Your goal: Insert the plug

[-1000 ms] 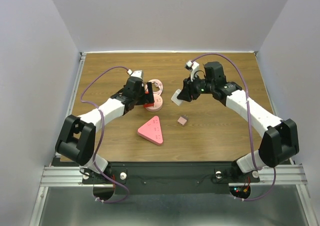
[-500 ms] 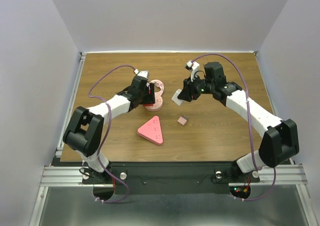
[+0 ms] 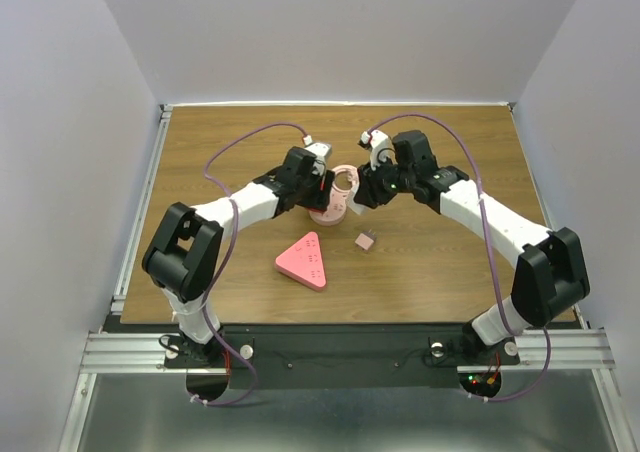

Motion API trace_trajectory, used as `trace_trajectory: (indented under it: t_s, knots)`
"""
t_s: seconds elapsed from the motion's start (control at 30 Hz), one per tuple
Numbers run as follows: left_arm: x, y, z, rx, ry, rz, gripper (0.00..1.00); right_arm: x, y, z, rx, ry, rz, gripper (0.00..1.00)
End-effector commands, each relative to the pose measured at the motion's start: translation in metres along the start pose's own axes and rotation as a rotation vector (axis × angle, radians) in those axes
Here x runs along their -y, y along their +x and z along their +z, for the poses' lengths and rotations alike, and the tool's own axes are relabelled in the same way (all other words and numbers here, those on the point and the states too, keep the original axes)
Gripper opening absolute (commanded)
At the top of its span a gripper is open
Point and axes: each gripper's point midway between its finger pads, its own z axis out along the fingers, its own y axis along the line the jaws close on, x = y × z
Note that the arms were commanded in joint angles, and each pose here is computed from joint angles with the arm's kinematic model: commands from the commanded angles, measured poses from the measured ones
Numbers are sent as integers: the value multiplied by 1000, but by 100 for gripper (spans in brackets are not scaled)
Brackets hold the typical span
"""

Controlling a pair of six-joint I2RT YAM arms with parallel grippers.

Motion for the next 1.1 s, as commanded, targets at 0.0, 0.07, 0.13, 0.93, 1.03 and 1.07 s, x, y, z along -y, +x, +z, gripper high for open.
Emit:
trace_trajectory:
  t_s: [0.0,0.07,0.13,0.93,1.03,1.07]
  knots:
    - [35,17,-1,-80,70,161,1,7,-2,5,4,47,-37,0]
    - [45,28,-2,-108,76,199,0,7,-2,5,3,44,-38,0]
    - [49,33,-3,-115,73,215,0,6,1,7,-5,50,-41,1]
    - [47,-11,-48,0,24,144,99,8,30,14,-72,104,-66,1]
    - [44,-21,-56,39,69,94,99,7,30,17,-74,90,-77,0]
    - [39,-26,-58,50,75,70,99,5,30,18,-71,83,-84,0]
